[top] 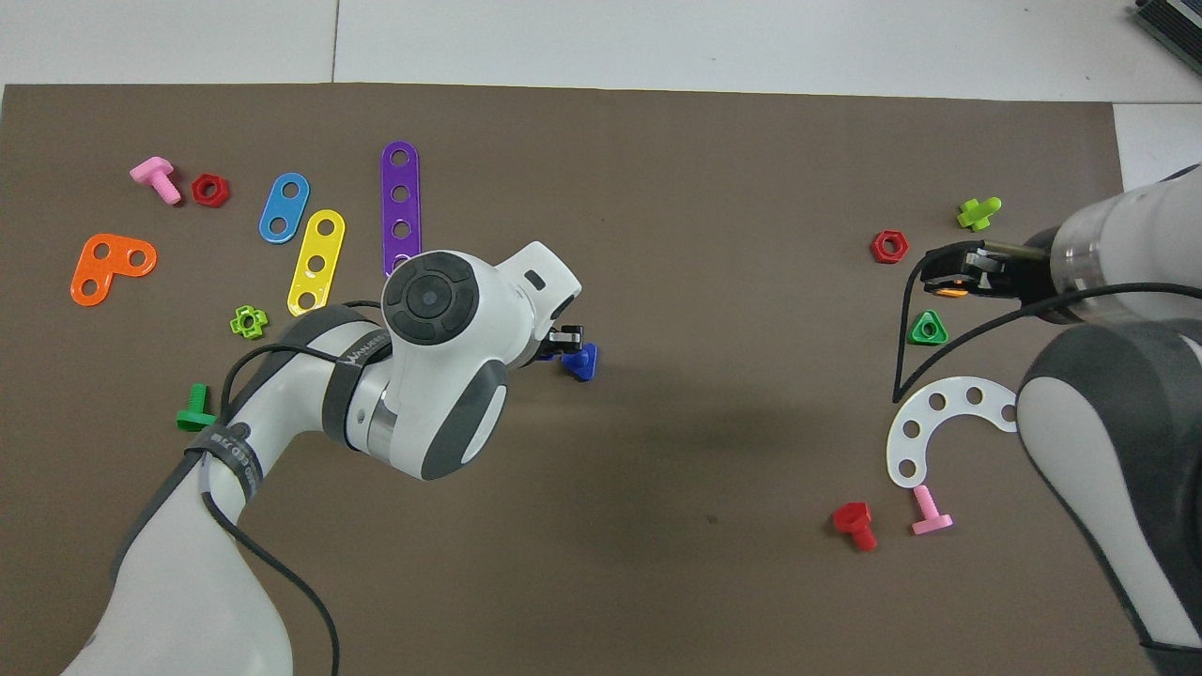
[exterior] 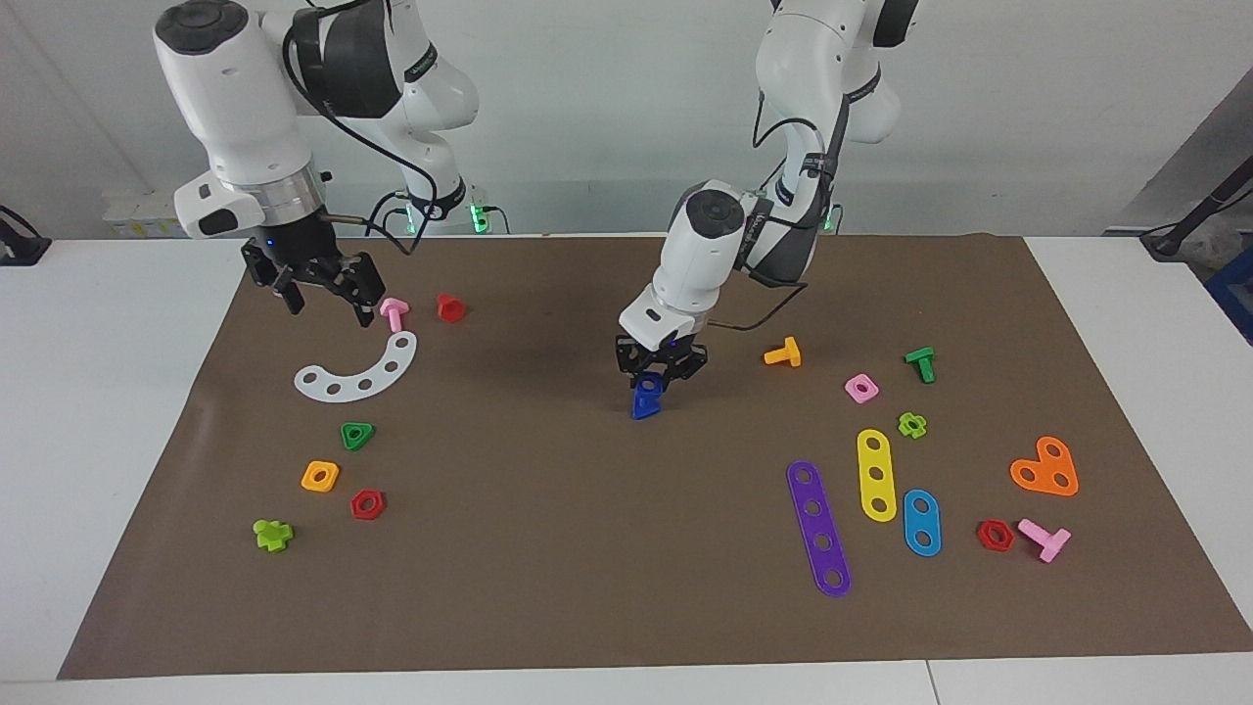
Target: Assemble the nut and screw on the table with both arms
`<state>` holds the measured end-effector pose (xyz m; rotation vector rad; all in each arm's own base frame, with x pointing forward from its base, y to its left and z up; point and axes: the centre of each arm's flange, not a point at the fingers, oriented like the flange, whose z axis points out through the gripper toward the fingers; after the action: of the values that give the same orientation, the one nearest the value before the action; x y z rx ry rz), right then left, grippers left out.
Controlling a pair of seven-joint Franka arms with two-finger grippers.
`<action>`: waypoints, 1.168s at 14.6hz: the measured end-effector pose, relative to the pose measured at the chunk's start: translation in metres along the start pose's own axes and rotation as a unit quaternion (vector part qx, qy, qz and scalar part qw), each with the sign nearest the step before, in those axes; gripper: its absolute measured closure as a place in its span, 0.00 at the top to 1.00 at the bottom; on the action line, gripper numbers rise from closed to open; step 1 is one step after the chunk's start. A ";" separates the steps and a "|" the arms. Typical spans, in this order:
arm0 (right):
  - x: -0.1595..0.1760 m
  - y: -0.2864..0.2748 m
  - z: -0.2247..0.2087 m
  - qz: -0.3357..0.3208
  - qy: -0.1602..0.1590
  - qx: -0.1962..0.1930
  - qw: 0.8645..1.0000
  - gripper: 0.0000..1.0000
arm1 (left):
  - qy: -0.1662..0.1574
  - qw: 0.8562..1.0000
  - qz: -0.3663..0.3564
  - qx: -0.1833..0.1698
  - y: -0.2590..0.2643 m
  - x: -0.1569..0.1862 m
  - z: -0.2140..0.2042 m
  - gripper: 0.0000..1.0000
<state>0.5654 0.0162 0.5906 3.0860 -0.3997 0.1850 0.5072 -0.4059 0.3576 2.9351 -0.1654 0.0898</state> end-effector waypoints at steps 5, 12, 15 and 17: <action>0.008 0.006 -0.027 -0.006 -0.012 -0.002 1.000 1.00 | -0.004 1.000 -0.004 0.005 -0.003 0.006 0.007 0.46; -0.003 0.003 -0.033 -0.041 -0.051 -0.010 0.998 1.00 | -0.019 1.000 0.001 0.025 -0.009 0.009 0.009 0.46; -0.008 0.000 -0.029 -0.047 -0.062 -0.012 0.997 1.00 | -0.024 0.999 0.004 0.027 -0.008 0.004 0.024 0.46; -0.008 0.000 -0.029 -0.047 -0.063 -0.010 0.997 1.00 | -0.029 0.999 0.004 0.031 -0.010 0.002 0.036 0.46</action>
<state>0.5543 0.0198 0.6180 3.0970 -0.2561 -0.0151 0.5122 -0.4033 0.3204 3.0002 -0.1854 0.0103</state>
